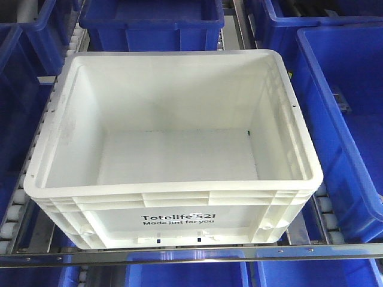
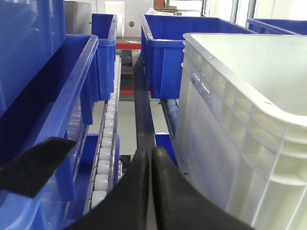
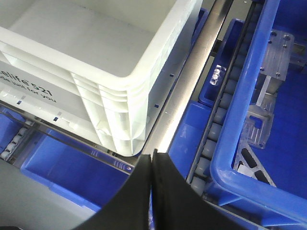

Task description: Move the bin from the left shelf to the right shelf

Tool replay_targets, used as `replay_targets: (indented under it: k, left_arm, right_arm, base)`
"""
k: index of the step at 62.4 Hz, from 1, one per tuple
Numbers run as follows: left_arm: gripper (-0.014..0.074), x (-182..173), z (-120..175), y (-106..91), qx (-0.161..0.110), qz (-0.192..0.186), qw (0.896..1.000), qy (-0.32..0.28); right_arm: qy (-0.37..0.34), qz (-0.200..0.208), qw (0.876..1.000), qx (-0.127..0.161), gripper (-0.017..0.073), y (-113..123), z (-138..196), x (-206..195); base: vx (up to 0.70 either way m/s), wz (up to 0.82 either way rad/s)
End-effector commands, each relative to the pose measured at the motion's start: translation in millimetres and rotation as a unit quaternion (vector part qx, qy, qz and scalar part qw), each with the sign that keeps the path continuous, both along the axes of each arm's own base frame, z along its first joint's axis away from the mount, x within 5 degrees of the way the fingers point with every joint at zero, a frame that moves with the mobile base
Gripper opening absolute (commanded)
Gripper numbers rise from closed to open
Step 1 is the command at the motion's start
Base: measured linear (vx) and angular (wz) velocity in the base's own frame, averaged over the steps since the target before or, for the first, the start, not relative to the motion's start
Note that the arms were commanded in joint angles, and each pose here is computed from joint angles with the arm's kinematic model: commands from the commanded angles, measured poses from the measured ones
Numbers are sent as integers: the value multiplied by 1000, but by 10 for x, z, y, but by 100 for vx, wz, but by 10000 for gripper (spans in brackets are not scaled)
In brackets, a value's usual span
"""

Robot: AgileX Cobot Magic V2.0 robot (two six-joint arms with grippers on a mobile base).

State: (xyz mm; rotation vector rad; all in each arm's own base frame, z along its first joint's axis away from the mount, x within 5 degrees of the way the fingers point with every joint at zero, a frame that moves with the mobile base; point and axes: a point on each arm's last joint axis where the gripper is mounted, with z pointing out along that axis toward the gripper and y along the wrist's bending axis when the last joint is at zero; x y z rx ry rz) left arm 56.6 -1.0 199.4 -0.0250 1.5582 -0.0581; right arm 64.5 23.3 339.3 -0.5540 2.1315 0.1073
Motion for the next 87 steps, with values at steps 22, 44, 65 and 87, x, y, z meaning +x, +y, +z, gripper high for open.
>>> replay_targets:
  k: [22,44,65,87]
  left_arm:
    - [-6,-35,204,-11,-9,-8,996,-86]
    - [-6,-38,219,-14,-9,-11,995,-94]
    - [-6,-37,218,-14,-9,-11,996,-93]
    - [-6,-37,218,-14,-9,-11,996,-93]
  right_arm:
    - [-38,3,999,8,-8,8,116,27]
    - [-38,3,999,8,-8,8,116,27]
    - [-38,2,999,8,-8,8,116,27]
    - [-38,2,999,8,-8,8,116,27]
  base:
    - [0,0]
    - [0,0]
    - [0,0]
    - [0,0]
